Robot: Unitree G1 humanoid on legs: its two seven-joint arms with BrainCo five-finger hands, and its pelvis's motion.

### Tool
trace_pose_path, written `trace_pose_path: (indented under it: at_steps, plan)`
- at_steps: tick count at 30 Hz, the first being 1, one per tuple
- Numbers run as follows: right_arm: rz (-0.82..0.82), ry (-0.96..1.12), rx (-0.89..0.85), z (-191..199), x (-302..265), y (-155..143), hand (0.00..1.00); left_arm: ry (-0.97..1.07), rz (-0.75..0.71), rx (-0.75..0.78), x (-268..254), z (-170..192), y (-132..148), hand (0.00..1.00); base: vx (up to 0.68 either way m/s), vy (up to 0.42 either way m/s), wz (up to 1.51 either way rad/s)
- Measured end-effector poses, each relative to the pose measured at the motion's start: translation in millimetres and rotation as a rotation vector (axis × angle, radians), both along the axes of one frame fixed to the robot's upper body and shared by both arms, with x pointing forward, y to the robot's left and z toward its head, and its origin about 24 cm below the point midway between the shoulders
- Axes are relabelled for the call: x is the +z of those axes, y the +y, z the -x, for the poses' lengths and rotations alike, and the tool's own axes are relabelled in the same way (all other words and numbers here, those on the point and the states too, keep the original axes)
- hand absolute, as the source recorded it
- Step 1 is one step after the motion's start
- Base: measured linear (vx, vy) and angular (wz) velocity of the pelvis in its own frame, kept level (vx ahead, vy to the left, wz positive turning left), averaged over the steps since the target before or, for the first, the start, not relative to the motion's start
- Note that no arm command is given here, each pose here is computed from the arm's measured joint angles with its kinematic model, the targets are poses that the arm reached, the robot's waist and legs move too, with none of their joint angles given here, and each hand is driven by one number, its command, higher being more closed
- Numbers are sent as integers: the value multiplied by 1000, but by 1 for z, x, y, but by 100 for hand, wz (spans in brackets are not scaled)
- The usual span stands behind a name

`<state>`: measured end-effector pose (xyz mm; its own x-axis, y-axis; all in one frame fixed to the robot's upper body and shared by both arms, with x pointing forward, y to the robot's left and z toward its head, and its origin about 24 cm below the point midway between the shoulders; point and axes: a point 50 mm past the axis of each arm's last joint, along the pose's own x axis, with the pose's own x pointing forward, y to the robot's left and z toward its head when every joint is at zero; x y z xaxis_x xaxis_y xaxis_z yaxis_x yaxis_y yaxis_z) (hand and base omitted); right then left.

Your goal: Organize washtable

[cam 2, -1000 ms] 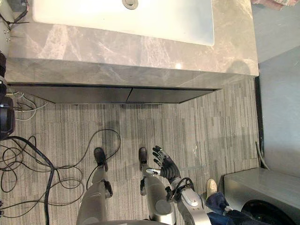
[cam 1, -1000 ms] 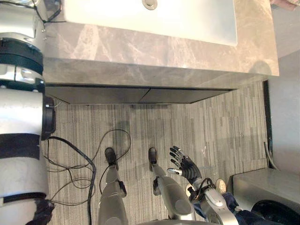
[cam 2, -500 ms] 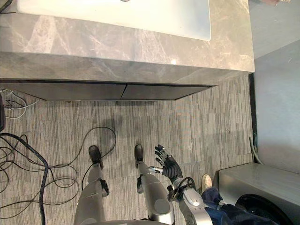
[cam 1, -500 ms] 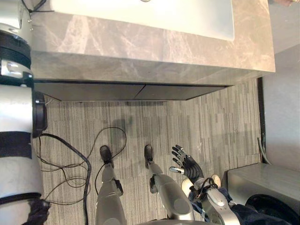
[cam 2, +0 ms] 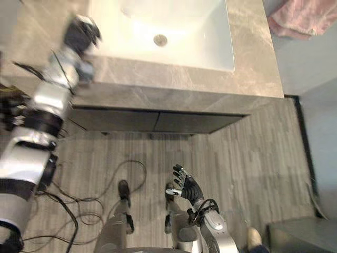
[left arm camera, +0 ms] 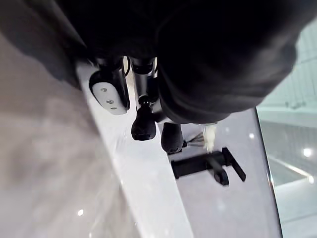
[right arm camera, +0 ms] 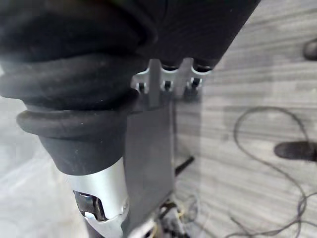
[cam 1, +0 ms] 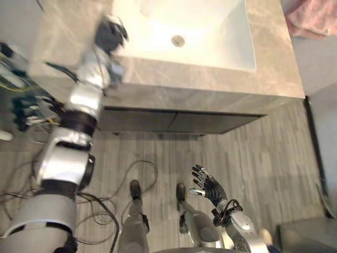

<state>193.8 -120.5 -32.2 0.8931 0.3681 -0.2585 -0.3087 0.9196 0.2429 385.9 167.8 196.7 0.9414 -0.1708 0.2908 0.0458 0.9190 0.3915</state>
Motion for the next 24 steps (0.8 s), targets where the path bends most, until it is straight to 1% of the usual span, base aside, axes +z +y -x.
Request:
trace_pose_path:
  at_steps: [2,3,4,6,8,9,10,12,14,15,16,18,21,24]
  plan:
    - [14,0,-27,-3,0,-6,0,87,81,-62,-37,19,2,100,43,15,23]
    - [17,1,-43,-3,-1,-10,0,105,113,-76,-44,25,3,100,54,2,12]
    - [30,3,-94,-4,-1,-20,0,146,193,-86,-64,42,11,100,29,-1,9]
    - [41,7,-148,-4,-1,-30,0,182,299,-71,-83,64,24,100,38,3,10]
    - [60,35,-229,2,-6,-47,0,254,436,0,-116,100,45,100,62,0,14]
    - [62,43,-248,5,-8,-51,0,274,467,25,-125,109,49,100,78,-3,13]
    - [60,64,-286,9,-11,-55,0,315,529,67,-142,125,53,100,48,-6,9]
    - [52,119,-334,19,-22,-60,0,419,596,128,-175,157,53,100,11,-8,13]
    - [48,149,-346,26,-27,-60,0,490,651,149,-194,177,46,100,-11,-7,10]
    - [38,181,-351,32,-32,-58,0,549,701,164,-210,193,38,0,-26,-11,9]
    - [34,199,-353,35,-35,-57,0,572,717,170,-215,200,35,0,-36,-15,13]
    - [21,256,-359,46,-44,-53,0,649,774,154,-230,217,17,0,-30,-12,10]
    - [11,287,-341,53,-49,-47,0,698,826,125,-238,226,-1,0,-20,-8,3]
    - [-6,320,-326,59,-55,-41,0,739,845,116,-245,231,-11,0,-2,-8,3]
